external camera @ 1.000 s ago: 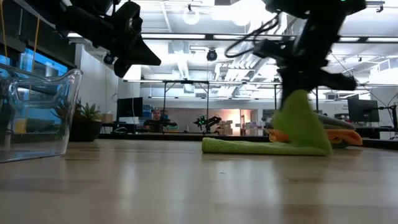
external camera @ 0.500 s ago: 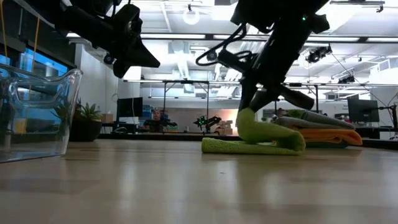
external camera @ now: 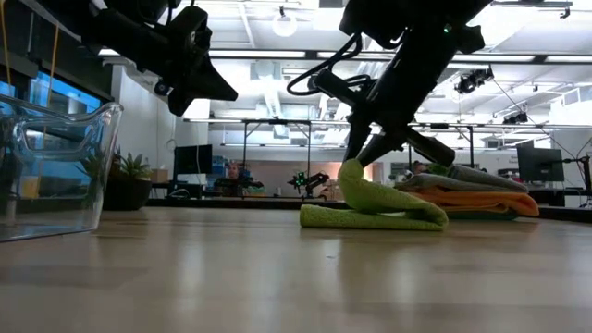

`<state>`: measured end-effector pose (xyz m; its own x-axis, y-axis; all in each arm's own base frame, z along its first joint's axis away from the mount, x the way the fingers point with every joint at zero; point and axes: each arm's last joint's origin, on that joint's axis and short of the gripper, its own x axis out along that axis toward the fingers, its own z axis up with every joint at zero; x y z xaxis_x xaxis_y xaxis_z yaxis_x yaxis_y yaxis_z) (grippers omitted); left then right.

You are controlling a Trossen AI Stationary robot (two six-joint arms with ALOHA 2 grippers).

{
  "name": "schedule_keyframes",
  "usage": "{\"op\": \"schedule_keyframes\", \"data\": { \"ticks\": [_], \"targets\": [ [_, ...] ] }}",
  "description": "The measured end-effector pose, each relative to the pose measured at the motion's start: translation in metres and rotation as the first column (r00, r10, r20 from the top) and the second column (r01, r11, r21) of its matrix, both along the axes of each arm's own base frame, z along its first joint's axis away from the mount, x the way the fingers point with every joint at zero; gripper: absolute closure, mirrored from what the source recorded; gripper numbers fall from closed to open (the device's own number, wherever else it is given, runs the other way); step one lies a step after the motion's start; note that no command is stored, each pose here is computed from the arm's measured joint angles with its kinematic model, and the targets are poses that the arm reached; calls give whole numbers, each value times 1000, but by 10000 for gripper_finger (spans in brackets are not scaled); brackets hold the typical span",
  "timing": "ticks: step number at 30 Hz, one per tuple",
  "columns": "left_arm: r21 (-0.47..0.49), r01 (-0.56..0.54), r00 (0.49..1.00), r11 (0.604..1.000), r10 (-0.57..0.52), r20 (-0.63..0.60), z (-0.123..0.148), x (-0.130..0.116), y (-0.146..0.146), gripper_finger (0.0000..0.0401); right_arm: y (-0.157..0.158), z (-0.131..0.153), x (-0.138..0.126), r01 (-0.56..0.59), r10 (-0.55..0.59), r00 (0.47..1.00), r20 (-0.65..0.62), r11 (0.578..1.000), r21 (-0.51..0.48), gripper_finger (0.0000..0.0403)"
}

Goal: Fold microfiber towels
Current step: Fold the green towel, then stack the green towel on top of the light blue towel

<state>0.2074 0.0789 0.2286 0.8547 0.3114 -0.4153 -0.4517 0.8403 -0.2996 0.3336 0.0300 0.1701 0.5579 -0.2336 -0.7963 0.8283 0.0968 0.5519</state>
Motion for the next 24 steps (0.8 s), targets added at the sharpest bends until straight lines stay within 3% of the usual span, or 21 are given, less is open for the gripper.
{"op": "schedule_keyframes", "data": {
  "ticks": [6, 18, 24],
  "targets": [
    [0, 0, 1000, 1000, 0, 0, 0, 0, 0, 401, -2, 0, 0, 8, -8, 1000, 0, 1000, -3, 377],
    [0, 0, 1000, 1000, 0, 0, 0, 0, 0, 401, -11, -1, -4, 5, -7, 998, -55, 1000, -28, 180],
    [-1, 0, 1000, 1000, 0, -3, 0, 0, 0, 401, -17, 16, -22, -24, 16, 990, -137, 998, -59, 160]
  ]
}}
